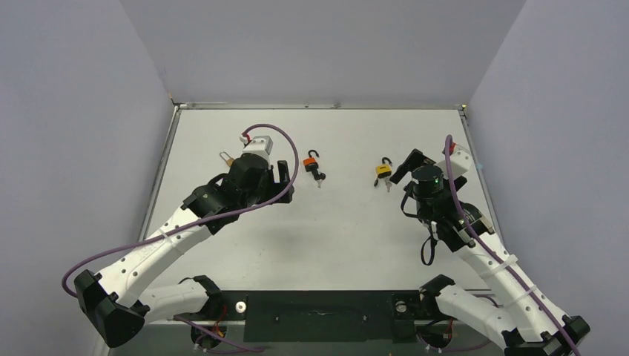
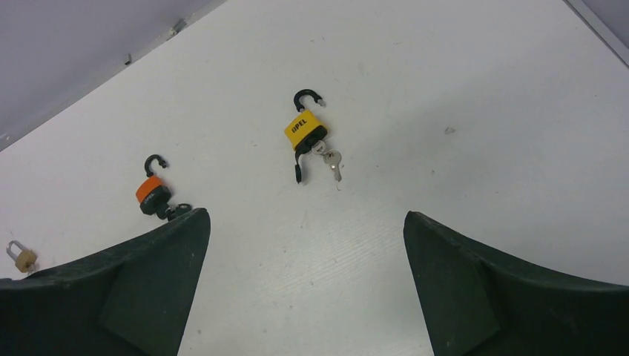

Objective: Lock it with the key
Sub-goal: Pick up the lock from the center of the board.

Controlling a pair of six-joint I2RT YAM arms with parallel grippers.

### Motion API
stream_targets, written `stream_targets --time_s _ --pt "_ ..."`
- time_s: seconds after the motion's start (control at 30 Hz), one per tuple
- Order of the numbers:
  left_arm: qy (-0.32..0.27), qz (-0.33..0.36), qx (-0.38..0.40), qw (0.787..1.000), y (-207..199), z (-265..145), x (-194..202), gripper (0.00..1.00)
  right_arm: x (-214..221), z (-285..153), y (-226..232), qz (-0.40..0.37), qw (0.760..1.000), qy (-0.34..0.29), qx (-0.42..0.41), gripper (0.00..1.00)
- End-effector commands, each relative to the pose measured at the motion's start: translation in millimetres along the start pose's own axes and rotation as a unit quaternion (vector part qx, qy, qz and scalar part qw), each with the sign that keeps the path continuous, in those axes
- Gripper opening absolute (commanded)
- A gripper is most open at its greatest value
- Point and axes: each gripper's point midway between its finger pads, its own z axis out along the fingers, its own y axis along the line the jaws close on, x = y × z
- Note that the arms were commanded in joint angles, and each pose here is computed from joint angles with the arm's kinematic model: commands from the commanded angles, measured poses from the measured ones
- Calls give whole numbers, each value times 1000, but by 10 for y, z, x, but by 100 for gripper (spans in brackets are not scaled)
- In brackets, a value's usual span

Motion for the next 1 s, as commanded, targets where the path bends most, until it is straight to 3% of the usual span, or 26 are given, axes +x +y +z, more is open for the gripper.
stream_targets --time_s 0.0,0.33,0.47,0.7,0.97 --pt "-18 3 23 1000 -85 -70 -142 76 -195 -9 25 5 999 -31 6 100" --pt "-9 27 57 998 -129 -219 -93 76 -292 223 24 -18 999 -39 32 100" --pt "-15 30 67 997 -136 -318 -128 76 -271 549 -51 -36 998 -27 47 100" --pt "-15 38 69 997 -90 -468 -148 76 -65 1175 -22 -75 996 38 40 99" --pt "-20 40 79 996 -61 -605 -157 76 504 1798 79 -139 981 127 44 94"
